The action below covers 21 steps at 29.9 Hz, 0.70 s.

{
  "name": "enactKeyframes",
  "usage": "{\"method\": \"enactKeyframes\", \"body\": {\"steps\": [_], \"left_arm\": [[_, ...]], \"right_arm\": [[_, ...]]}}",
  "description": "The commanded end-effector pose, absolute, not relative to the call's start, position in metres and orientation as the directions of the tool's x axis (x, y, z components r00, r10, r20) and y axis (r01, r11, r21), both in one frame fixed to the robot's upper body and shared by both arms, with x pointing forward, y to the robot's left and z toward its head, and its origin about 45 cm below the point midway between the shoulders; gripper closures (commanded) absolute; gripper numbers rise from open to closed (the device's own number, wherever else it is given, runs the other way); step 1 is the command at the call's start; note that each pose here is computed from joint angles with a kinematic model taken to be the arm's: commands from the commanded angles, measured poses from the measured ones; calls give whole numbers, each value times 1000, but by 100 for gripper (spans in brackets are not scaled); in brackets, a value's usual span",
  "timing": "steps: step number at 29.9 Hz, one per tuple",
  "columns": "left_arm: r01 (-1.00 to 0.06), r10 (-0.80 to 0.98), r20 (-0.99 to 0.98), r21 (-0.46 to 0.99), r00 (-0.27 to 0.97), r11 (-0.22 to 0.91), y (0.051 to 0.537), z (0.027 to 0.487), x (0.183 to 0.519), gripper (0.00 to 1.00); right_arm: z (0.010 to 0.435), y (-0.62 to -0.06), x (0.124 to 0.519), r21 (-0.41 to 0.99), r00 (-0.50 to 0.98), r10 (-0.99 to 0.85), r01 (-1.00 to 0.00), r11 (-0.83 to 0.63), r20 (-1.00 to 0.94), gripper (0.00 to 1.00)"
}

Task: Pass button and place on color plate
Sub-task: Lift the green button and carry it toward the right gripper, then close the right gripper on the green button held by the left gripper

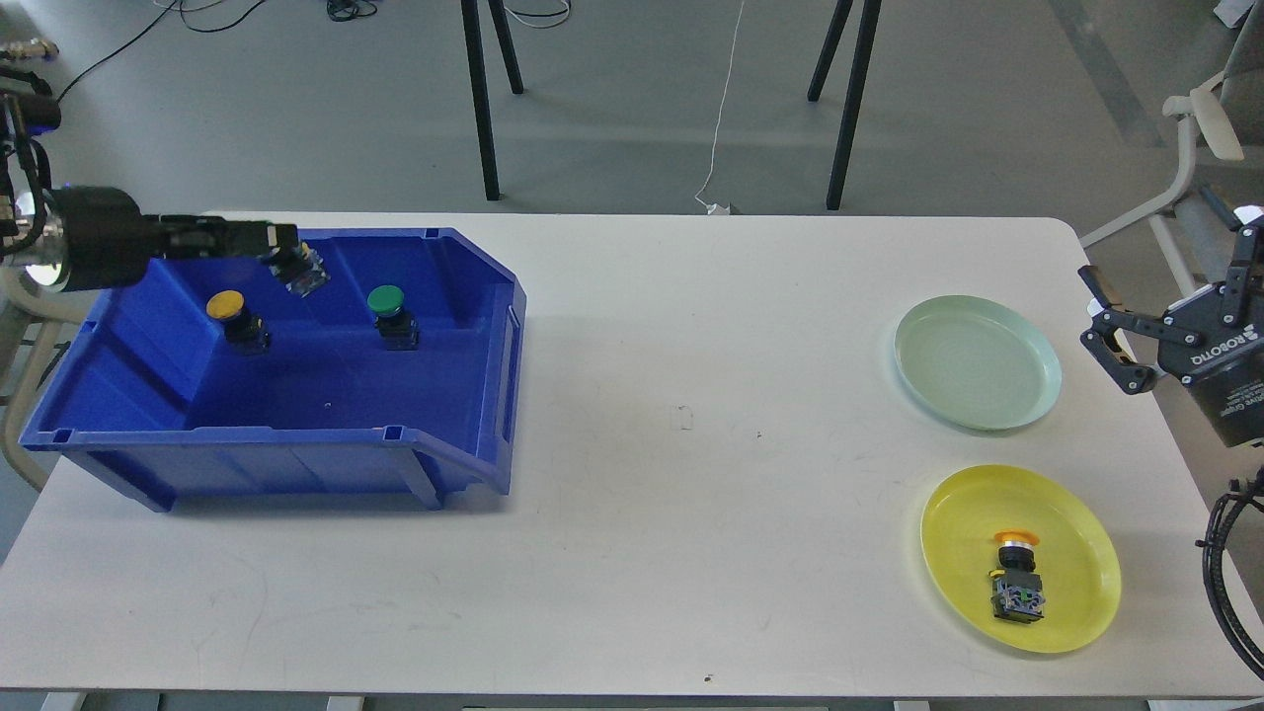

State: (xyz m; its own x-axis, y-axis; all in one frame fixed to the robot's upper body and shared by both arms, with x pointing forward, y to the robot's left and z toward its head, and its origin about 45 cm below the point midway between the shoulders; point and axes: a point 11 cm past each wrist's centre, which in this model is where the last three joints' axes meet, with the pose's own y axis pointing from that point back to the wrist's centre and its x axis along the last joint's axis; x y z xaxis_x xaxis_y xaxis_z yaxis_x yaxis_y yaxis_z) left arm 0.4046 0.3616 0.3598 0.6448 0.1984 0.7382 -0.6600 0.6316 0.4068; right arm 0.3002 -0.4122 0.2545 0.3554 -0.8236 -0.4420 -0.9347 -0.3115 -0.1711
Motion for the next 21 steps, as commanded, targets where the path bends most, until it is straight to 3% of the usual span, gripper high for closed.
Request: {"method": "enactKeyframes", "body": {"steps": [1, 5, 10, 21], "left_arm": [[-567, 373, 627, 137, 684, 812, 294, 400, 396, 95], [-440, 418, 381, -32, 825, 898, 231, 384, 380, 95], [-300, 313, 234, -87, 921, 950, 162, 343, 359, 95], [-308, 309, 225, -39, 924, 951, 131, 280, 348, 95]], "right_arm": [[254, -409, 300, -172, 363, -820, -932, -319, -443, 1], [254, -402, 299, -174, 382, -813, -924, -340, -439, 1], [268, -364, 295, -216, 499, -762, -866, -451, -413, 1], [251, -240, 286, -147, 703, -514, -649, -746, -492, 1]]}}
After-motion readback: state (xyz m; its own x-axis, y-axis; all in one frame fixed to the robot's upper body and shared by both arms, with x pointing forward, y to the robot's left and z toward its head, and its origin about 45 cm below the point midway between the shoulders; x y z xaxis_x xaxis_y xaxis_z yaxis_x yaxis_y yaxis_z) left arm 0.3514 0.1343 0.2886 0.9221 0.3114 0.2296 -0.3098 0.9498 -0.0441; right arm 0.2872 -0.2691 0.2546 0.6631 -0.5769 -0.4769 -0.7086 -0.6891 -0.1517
